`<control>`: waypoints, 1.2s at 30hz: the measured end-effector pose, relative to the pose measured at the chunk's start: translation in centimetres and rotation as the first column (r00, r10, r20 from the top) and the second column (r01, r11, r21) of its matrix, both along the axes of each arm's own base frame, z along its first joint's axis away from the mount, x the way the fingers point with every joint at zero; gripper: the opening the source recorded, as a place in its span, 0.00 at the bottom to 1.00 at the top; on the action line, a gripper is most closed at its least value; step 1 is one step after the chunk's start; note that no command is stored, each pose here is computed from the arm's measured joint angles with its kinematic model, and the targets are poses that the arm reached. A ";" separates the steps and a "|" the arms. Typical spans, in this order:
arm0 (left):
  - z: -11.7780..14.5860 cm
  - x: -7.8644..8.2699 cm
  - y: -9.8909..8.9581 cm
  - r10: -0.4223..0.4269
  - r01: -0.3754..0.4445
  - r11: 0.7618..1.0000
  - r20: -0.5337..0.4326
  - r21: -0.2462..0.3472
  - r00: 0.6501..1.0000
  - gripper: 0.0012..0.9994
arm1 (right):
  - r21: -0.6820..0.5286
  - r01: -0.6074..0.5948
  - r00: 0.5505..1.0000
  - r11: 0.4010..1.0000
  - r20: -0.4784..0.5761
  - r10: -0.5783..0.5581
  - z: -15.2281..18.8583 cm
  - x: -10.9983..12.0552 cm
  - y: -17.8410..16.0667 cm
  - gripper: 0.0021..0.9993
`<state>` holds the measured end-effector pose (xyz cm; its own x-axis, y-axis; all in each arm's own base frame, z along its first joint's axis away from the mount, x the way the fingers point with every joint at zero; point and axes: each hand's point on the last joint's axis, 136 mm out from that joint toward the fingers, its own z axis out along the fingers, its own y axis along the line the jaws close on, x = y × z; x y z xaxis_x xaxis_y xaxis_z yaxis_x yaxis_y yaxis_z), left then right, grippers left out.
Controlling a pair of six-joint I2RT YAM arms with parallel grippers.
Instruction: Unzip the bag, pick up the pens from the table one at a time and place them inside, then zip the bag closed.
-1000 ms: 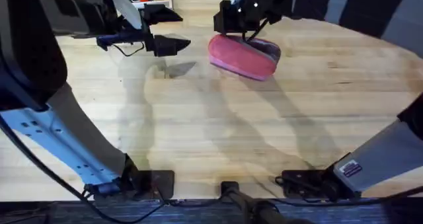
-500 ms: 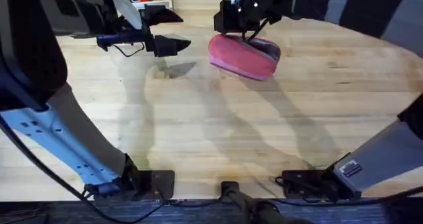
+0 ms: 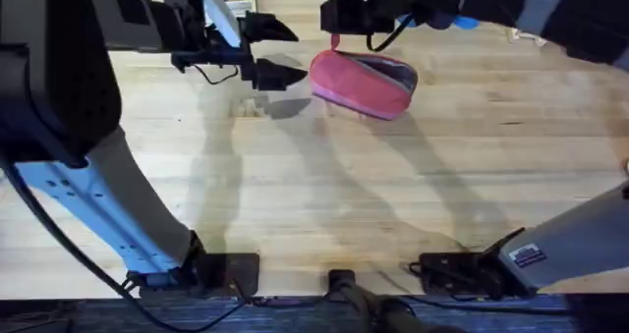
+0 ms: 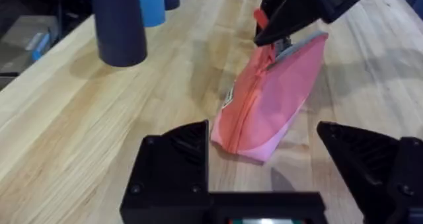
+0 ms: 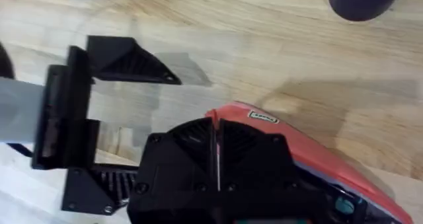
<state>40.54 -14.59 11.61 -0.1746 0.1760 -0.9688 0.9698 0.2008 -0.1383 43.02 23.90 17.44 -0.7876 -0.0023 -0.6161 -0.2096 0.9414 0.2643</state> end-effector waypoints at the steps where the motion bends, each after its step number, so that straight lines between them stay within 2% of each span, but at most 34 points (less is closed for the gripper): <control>1: -0.1 -0.1 -0.3 -0.006 0.006 1.000 0.000 0.006 1.000 0.99 | 0.001 0.000 1.000 1.000 0.002 0.000 0.1 0.0 0.0 0.03; 15: -1.6 -0.7 -3.9 -0.051 0.050 0.993 0.010 0.103 0.999 0.99 | 0.000 0.000 1.000 1.000 0.000 0.000 0.1 -0.1 0.0 0.03; 20: -1.7 -0.9 -5.2 -0.075 0.072 0.992 0.027 0.106 0.997 0.99 | 0.000 0.000 1.000 1.000 0.000 0.000 0.1 -0.1 0.0 0.03; 27: -2.7 0.0 -5.6 -0.068 0.066 0.994 0.020 0.084 0.997 0.99 | -0.004 0.000 1.000 1.000 -0.007 0.000 0.0 -0.2 -0.1 0.03; 29: -2.7 0.1 -5.6 -0.067 0.065 0.995 0.016 0.079 0.998 0.90 | -0.007 0.000 1.000 1.000 -0.013 0.000 -0.2 -0.3 -0.2 0.03; 34: -2.6 0.1 -5.7 -0.067 0.066 0.995 0.012 0.073 0.998 0.51 | -0.010 0.000 1.000 1.000 -0.019 0.000 -0.3 -0.4 -0.2 0.03; 36: -2.6 0.1 -5.7 -0.065 0.064 0.995 0.012 0.074 0.998 0.33 | -0.011 0.000 1.000 1.000 -0.020 0.000 -0.3 -0.4 -0.2 0.03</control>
